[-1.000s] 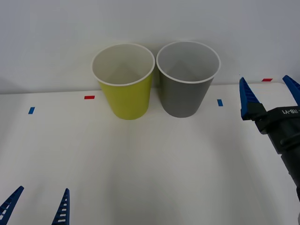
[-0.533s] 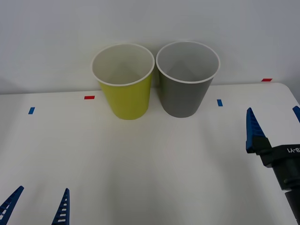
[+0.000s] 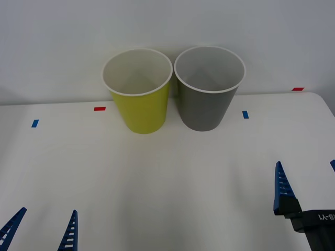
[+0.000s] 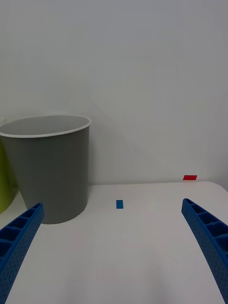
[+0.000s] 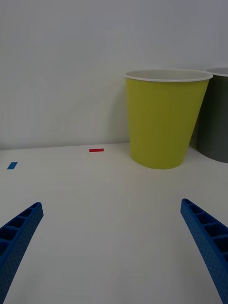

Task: Put cans in the gray bin and PET bottles in the light green bin.

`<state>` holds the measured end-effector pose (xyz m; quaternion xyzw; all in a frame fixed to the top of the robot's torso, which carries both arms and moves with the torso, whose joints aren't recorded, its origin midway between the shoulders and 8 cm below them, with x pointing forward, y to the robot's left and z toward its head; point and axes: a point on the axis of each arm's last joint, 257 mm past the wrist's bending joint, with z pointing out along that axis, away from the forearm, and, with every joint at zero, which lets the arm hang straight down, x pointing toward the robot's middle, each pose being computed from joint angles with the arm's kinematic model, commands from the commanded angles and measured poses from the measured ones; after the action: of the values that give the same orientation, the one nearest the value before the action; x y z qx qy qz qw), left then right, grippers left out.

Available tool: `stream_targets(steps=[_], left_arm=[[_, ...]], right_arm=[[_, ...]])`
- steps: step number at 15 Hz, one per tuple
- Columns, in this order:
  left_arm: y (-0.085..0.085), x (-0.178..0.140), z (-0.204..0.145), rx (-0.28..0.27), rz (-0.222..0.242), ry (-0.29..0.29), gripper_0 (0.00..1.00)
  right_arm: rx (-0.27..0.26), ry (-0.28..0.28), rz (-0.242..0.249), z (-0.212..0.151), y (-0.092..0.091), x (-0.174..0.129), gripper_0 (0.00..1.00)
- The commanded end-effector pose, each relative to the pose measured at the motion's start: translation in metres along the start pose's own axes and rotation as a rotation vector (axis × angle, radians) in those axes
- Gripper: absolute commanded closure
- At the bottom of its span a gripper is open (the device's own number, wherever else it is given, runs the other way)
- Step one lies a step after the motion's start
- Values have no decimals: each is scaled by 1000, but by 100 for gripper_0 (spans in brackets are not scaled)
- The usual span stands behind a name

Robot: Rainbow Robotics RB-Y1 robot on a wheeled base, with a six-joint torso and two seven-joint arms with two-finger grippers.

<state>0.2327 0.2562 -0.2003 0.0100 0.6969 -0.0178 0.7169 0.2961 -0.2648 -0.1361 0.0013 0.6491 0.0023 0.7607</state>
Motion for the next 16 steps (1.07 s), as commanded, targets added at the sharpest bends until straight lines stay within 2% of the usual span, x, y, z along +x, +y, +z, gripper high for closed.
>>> stream_targets(steps=[1,5,9,16], left_arm=[[0,0,0,0,0,0,0],[0,0,0,0,0,0,0],[0,0,0,0,0,0,0],[0,0,0,0,0,0,0]], right_arm=[[12,39,48,-16,7,11,0],[4,86,70,-30,18,23,0],[-8,123,70,-41,24,32,0],[-9,124,71,-42,25,32,0]])
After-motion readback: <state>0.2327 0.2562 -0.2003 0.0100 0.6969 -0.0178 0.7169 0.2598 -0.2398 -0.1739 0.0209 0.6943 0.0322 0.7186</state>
